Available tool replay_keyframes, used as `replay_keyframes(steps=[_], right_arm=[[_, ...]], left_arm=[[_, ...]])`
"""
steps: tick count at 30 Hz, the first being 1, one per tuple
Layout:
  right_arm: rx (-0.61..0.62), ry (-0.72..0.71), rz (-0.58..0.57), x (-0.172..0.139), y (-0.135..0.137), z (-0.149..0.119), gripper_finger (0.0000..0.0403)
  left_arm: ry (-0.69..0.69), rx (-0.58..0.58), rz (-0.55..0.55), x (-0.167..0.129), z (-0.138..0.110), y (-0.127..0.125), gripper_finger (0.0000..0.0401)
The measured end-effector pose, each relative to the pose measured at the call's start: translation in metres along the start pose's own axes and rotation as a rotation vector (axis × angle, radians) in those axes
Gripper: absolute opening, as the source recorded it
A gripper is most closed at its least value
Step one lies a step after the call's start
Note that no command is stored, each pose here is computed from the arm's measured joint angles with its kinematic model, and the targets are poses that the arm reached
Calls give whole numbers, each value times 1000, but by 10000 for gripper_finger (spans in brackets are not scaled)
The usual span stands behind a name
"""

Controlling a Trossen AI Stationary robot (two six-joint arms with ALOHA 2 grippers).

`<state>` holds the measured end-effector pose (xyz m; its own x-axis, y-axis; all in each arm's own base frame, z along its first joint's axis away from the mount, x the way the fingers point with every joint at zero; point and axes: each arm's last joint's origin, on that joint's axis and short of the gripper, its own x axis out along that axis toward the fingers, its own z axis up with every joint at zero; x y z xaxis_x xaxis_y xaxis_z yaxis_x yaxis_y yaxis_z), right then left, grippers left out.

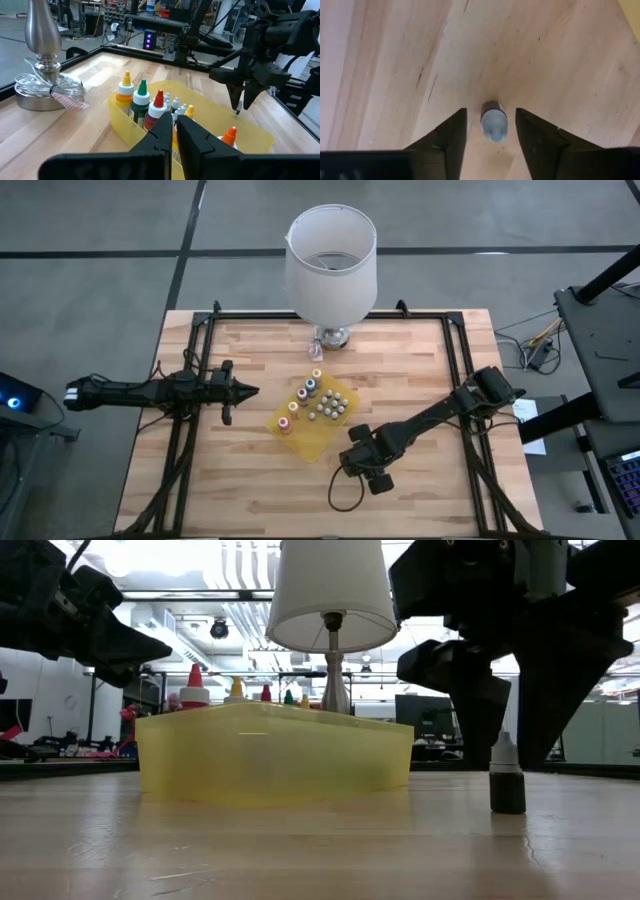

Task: Pick & Place food coloring
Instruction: Put the small red food coloring bottle into the yellow bin

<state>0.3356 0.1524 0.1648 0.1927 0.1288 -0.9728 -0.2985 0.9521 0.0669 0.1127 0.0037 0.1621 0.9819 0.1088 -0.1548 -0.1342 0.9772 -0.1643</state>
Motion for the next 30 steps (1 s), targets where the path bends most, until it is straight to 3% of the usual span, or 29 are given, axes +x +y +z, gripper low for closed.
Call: replay_keyframes(steps=[12, 22, 30], right_arm=[[-1, -5, 0, -1, 0, 1, 46], [-4, 13, -2, -5, 0, 0, 46], [-20, 3, -14, -41, -1, 13, 47]], left_arm=[[-1, 0, 0, 0, 0, 0, 0], [-1, 0, 0, 0, 0, 0, 0], [0, 0, 0, 0, 0, 0, 0]])
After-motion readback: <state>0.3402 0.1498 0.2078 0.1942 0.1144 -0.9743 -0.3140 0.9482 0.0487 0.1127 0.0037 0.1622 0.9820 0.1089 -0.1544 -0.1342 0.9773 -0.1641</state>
